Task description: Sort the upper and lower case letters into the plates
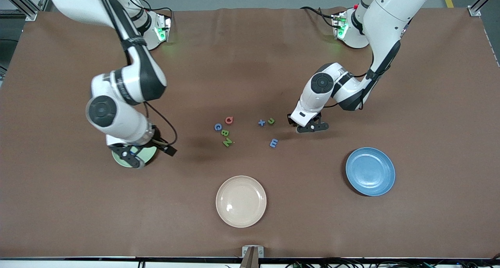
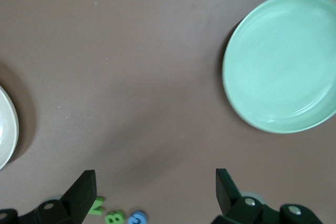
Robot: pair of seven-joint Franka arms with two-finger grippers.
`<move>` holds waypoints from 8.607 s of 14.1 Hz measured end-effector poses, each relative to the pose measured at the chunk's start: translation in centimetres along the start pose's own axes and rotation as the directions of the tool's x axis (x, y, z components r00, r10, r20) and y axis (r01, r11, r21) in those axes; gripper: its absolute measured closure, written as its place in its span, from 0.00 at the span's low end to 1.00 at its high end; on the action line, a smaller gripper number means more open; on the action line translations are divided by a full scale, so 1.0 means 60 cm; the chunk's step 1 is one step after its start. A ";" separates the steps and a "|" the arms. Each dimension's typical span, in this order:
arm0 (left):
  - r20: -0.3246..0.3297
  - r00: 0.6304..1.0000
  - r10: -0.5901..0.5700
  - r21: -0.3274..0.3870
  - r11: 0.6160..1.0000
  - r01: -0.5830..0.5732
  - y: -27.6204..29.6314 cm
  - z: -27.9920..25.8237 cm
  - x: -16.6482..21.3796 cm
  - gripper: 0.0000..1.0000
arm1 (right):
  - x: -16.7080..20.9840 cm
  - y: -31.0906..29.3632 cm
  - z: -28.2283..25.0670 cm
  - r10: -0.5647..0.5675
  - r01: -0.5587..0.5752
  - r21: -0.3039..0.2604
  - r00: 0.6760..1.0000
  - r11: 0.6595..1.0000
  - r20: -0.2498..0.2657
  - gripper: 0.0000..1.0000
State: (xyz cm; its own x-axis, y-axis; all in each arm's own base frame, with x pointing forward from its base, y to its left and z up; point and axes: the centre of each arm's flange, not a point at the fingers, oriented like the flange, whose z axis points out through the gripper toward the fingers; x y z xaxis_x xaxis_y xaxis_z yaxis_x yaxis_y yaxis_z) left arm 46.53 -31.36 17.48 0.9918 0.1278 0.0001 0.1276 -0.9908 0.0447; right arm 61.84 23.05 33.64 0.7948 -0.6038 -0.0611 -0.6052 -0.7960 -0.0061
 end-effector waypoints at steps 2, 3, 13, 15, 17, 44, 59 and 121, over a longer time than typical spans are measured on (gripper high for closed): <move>-0.002 1.000 -0.002 -0.003 1.000 0.002 0.001 -0.001 0.004 0.55 | -0.038 -0.031 0.048 0.025 -0.025 -0.001 1.000 1.000 -0.005 0.00; -0.004 1.000 -0.003 -0.004 1.000 0.003 0.001 -0.002 0.006 0.62 | -0.052 -0.042 0.068 0.031 -0.031 0.002 0.999 1.000 -0.008 0.00; -0.056 0.995 -0.083 -0.027 0.996 0.081 -0.035 -0.032 0.085 0.69 | -0.136 -0.148 0.182 0.085 -0.085 0.018 0.996 0.996 -0.025 0.00; -0.078 0.989 -0.128 -0.034 0.992 0.125 -0.061 -0.052 0.125 0.69 | -0.146 -0.158 0.202 0.086 -0.086 0.010 0.996 0.996 -0.023 0.00; -0.100 0.979 -0.176 -0.037 0.984 0.173 -0.095 -0.076 0.168 0.69 | -0.154 -0.169 0.219 0.086 -0.086 0.005 0.996 0.996 -0.023 0.02; -0.183 0.966 -0.183 -0.049 0.983 0.177 -0.260 -0.140 0.353 0.00 | -0.252 -0.210 0.285 -0.018 0.016 -0.019 0.997 1.000 -0.071 0.34; -0.070 0.888 -0.454 -0.110 0.888 0.446 0.118 -0.075 0.140 0.00 | -0.103 -0.151 0.185 -0.046 0.040 -0.103 0.997 0.994 -0.054 0.64; -0.002 0.845 -0.535 0.078 0.842 0.534 -0.055 -0.149 0.281 0.03 | -0.252 -0.126 0.267 -0.259 0.261 0.037 0.965 0.965 -0.053 0.22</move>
State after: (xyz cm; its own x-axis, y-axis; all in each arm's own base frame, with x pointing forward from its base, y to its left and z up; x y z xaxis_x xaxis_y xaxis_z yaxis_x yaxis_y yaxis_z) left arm 62.75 -25.51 26.28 0.7696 0.6382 -0.0217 0.6371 -0.7697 -0.0404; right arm 53.67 38.88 18.62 0.9254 -0.3788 -0.0043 -0.3784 -0.9238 -0.0586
